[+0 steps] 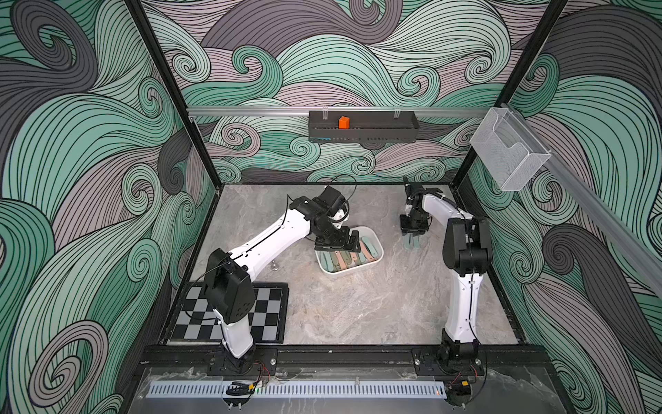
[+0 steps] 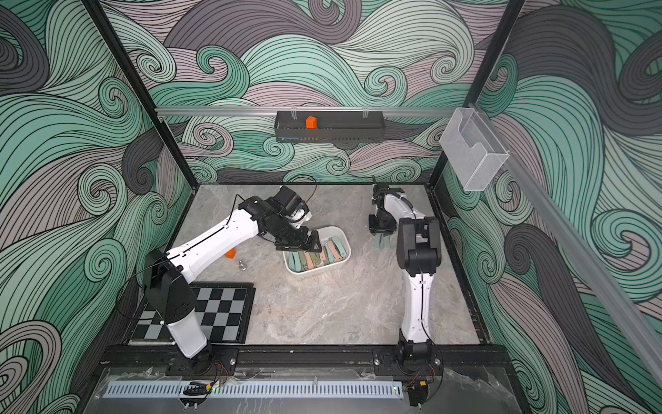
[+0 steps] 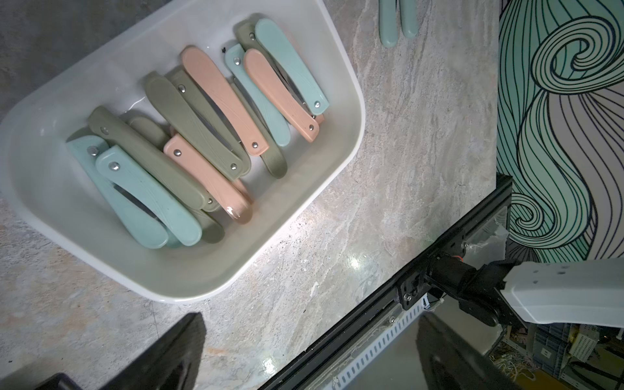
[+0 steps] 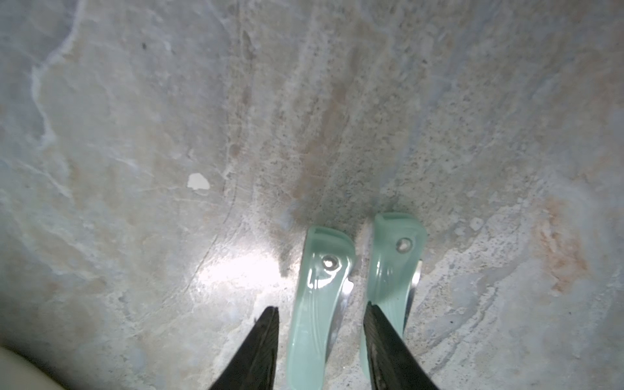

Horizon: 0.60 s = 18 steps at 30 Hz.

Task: Take the fruit knife out of the storage box
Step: Place the fruit knife at the center of the board, then pick up the fruit knife from the storage box.

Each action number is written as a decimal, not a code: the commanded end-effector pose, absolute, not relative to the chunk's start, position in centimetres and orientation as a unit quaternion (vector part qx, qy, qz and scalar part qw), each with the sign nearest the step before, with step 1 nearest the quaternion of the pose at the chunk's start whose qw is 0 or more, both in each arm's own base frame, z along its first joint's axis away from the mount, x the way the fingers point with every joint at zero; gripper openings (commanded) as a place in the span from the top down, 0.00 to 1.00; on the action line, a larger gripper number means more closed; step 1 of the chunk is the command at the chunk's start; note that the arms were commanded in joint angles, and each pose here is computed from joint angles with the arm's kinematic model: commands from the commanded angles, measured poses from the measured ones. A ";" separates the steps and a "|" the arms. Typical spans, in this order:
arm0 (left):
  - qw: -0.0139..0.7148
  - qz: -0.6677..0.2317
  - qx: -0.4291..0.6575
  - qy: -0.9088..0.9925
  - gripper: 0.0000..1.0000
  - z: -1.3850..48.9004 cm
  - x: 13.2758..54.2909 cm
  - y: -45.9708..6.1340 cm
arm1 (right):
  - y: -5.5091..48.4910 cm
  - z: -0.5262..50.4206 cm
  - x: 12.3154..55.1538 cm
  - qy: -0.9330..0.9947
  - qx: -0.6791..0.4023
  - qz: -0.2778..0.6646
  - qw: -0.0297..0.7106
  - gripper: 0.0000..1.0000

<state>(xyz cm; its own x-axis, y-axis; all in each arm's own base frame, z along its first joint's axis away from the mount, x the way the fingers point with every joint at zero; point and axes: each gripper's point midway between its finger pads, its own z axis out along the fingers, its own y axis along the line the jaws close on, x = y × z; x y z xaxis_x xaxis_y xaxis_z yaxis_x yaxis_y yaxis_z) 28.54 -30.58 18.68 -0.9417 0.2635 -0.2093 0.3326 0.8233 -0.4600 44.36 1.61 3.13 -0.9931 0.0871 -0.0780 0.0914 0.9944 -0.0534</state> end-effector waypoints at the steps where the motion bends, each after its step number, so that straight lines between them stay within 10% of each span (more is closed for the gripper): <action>1: 0.078 -0.252 0.166 0.950 0.01 20.2 28.0 -29.8 | 2.0 6.3 44.6 0.996 0.048 -0.015 0.071 0.55; 18: 0.140 -0.229 0.063 0.961 0.01 21.7 26.1 -18.4 | 19.1 14.3 40.0 0.982 -0.096 0.106 0.123 0.27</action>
<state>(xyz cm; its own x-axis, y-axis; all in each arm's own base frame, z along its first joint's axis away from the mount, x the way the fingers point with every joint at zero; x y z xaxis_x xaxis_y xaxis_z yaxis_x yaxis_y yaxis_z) 27.17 -19.37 21.73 -0.9529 0.0598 -0.2972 0.1912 0.8793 -0.4362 41.54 17.27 14.01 -0.9445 -0.1548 -0.2899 -0.2031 0.9684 0.1448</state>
